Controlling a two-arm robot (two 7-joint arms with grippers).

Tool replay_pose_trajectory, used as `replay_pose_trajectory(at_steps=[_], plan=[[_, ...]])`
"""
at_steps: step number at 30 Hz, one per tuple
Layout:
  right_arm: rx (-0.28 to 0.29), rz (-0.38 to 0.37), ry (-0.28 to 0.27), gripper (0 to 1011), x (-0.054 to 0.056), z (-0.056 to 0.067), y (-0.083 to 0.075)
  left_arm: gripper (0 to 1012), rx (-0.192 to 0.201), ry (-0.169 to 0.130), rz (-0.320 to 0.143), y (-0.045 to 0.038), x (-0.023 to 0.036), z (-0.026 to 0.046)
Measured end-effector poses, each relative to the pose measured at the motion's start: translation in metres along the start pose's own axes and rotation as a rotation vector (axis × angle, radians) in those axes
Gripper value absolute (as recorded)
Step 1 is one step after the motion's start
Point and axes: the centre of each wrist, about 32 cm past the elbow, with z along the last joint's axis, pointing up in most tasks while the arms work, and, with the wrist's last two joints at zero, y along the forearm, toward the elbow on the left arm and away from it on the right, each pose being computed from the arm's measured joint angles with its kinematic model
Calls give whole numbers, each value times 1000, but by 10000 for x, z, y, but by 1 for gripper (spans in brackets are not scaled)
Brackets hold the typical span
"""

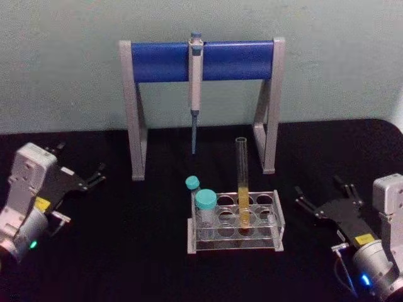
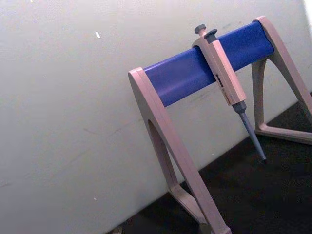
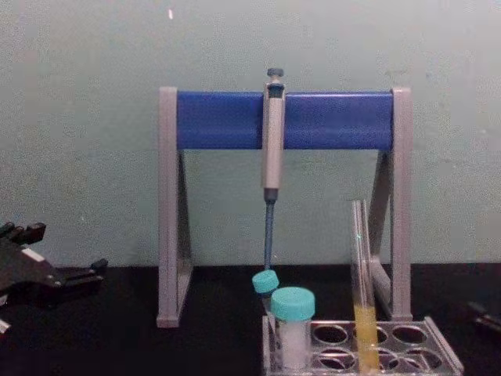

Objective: Pick up the test tube from the test tube rack, shake it, then place it back into the test tube rack.

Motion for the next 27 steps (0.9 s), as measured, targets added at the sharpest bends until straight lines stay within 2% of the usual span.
replay_pose_trajectory(at_steps=[11,27], plan=[[-52,12,13,1000,-12,-131,50,1010,0,0,0,0,0,0],[-54,16,12,1000,-11,-139,54,1010,0,0,0,0,0,0]])
